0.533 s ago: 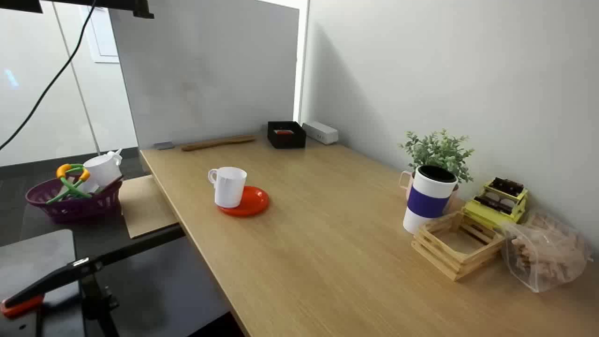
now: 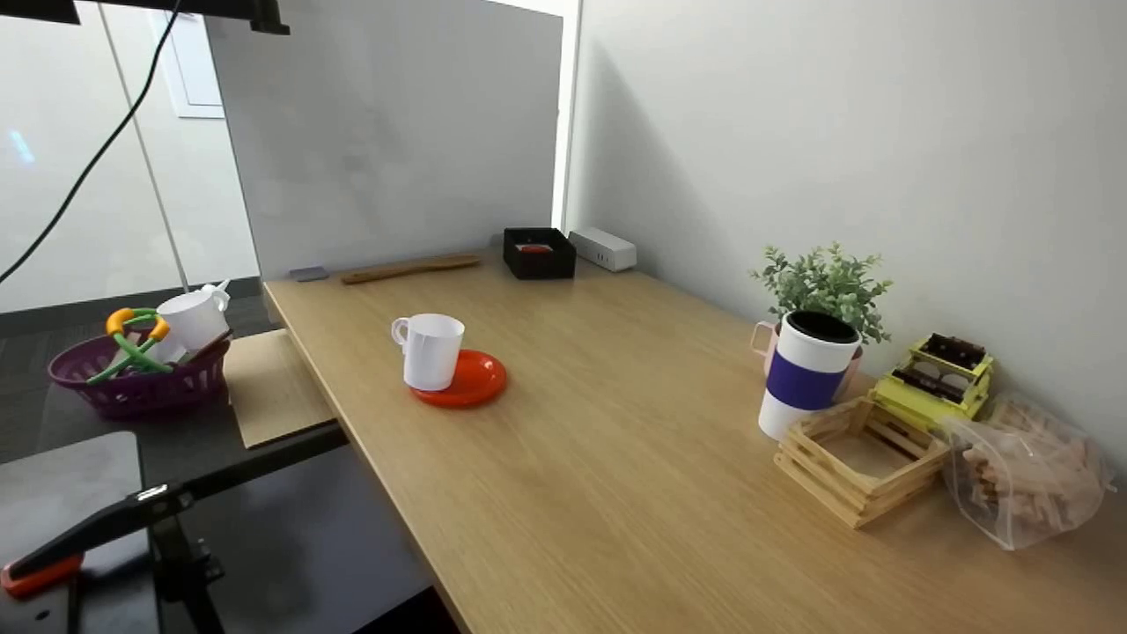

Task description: Take the cup from the plate and put it on the table

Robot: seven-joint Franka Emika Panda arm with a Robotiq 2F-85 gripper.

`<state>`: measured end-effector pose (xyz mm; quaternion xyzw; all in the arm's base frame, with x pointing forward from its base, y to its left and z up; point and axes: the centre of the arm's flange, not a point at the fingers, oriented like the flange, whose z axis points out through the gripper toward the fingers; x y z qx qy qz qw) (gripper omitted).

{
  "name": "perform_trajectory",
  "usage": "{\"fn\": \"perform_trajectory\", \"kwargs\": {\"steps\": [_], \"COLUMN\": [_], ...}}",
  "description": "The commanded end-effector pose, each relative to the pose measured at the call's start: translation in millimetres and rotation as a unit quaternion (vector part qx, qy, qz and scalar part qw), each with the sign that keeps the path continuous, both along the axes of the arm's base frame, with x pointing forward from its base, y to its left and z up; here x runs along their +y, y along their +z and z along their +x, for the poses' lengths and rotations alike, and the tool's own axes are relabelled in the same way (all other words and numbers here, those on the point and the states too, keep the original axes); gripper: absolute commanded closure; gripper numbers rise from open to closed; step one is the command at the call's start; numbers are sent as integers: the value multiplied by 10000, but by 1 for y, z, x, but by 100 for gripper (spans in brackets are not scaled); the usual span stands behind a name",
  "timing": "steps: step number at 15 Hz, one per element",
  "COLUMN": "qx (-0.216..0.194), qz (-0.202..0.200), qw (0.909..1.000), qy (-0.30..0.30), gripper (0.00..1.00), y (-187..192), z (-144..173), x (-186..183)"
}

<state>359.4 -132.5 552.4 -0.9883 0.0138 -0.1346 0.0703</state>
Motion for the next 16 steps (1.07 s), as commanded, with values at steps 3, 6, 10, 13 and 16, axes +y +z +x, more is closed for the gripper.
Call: {"fn": "perform_trajectory", "kwargs": {"steps": [3, 6, 10, 13, 16], "qx": [110, 176, 320, 489, 657], "qz": [-22, -35, -124, -210, -288], "qw": [9998, 9996, 9988, 9972, 9948], "qy": [143, 203, 349, 529, 725], "gripper": [0, 0, 0, 0, 0], "y": [-1, 0, -2, -5, -10], "z": [18, 34, 57, 78, 98], "x": [5, 11, 21, 32, 44]}}
